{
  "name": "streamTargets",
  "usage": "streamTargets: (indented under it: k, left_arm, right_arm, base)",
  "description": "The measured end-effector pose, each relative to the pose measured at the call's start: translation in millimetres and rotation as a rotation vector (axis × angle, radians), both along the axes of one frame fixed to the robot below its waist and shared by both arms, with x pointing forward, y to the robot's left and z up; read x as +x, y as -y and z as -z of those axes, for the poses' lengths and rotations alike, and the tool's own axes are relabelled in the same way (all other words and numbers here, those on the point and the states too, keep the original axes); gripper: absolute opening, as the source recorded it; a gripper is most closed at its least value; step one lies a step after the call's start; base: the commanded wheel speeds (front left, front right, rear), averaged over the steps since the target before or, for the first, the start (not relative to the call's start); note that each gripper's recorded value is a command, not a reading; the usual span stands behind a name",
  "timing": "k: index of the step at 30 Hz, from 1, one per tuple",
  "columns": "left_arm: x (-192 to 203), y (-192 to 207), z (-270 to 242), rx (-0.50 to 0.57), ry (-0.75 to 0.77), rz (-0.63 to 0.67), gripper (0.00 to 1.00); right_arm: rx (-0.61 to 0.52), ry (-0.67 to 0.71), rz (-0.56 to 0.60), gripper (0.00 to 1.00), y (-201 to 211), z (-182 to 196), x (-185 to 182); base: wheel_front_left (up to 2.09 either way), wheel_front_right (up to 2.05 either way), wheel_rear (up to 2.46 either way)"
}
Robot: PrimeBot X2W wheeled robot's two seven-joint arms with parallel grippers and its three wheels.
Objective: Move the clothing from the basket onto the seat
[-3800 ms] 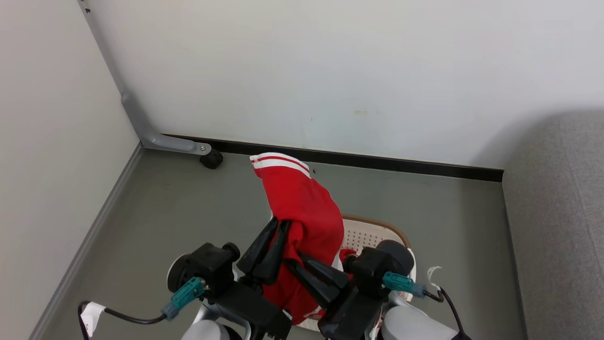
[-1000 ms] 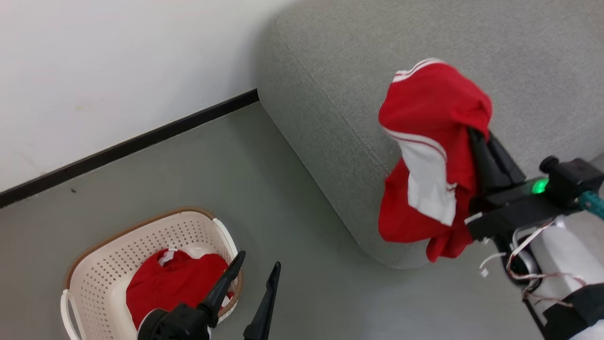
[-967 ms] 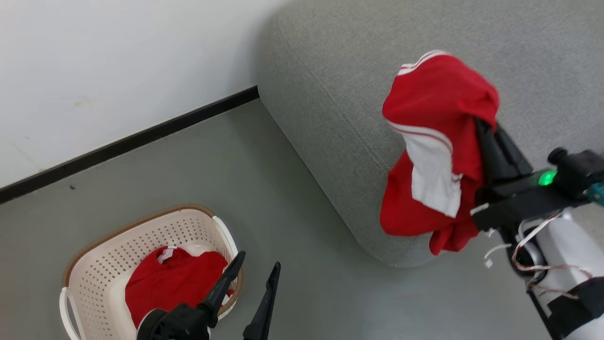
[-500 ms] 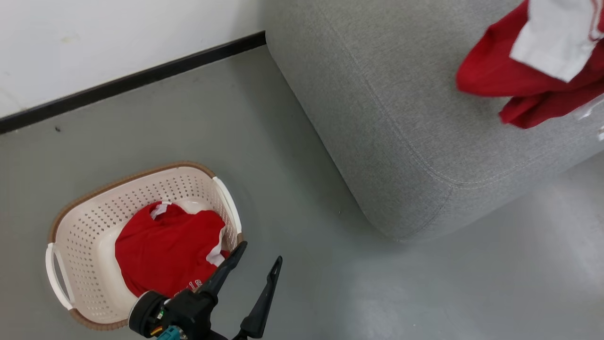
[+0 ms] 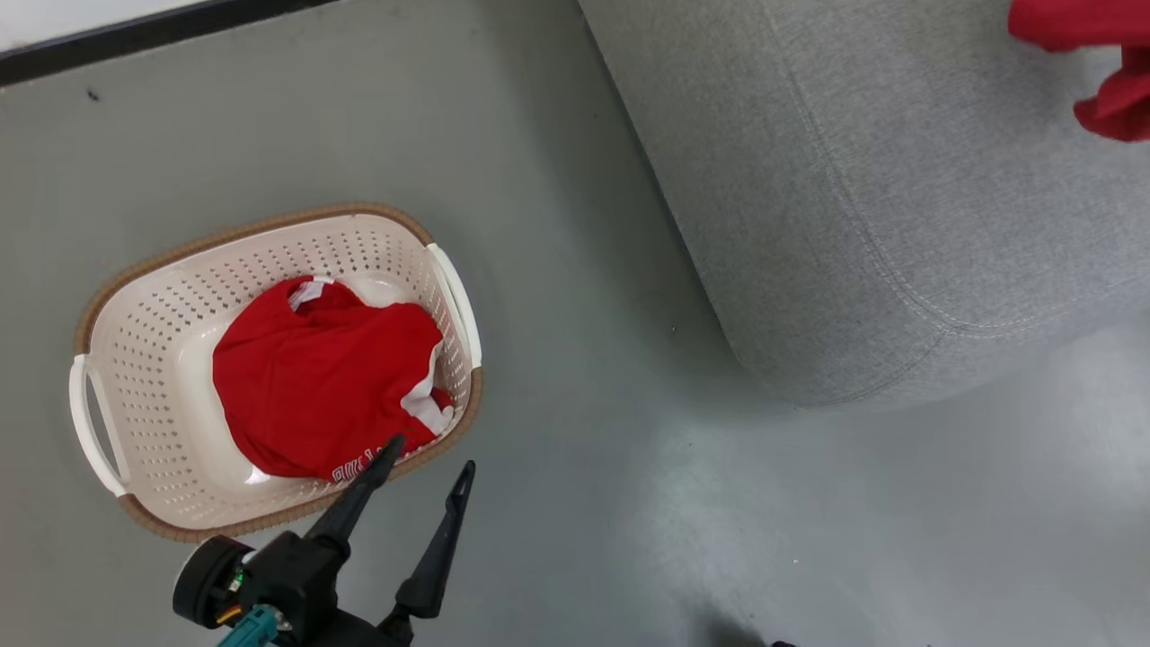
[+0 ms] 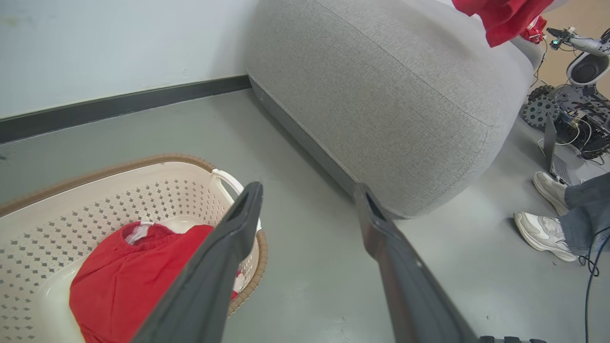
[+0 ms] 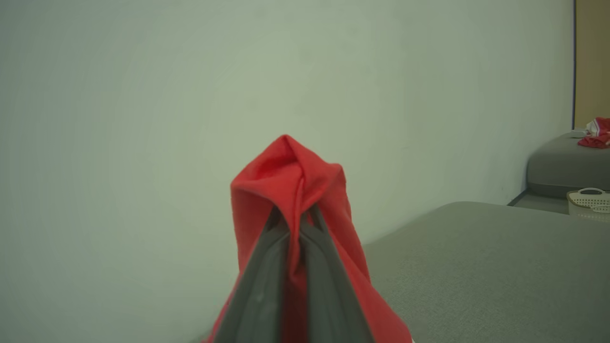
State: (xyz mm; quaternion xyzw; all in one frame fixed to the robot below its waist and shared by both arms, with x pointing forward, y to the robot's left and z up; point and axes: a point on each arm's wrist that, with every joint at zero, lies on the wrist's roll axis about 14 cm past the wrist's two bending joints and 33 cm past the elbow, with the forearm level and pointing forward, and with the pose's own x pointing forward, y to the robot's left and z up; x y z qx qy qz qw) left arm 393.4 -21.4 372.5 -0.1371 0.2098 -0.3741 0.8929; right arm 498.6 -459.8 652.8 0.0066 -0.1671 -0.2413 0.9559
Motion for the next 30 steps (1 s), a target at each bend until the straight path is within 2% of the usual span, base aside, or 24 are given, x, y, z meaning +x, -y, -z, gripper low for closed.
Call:
streamTargets:
  k: [12, 26, 30]
  left_arm:
    - [12, -37, 41, 0.07, -0.07, -0.078, 1.0]
    - [22, -37, 73, 0.063, -0.132, -0.083, 1.0]
    - [19, -39, 83, 0.072, -0.157, -0.089, 1.0]
  right_arm:
    - [0.015, -0.088, 0.074, 0.0, 25, 41, 30]
    - [0.1, -0.303, 0.184, 0.0, 47, 144, 28]
    - [0.135, -0.365, 0.165, 0.0, 33, 177, 36]
  base:
    - [0.0, 0.0, 0.0]
    - [0.0, 0.0, 0.0]
    - [0.0, 0.0, 0.0]
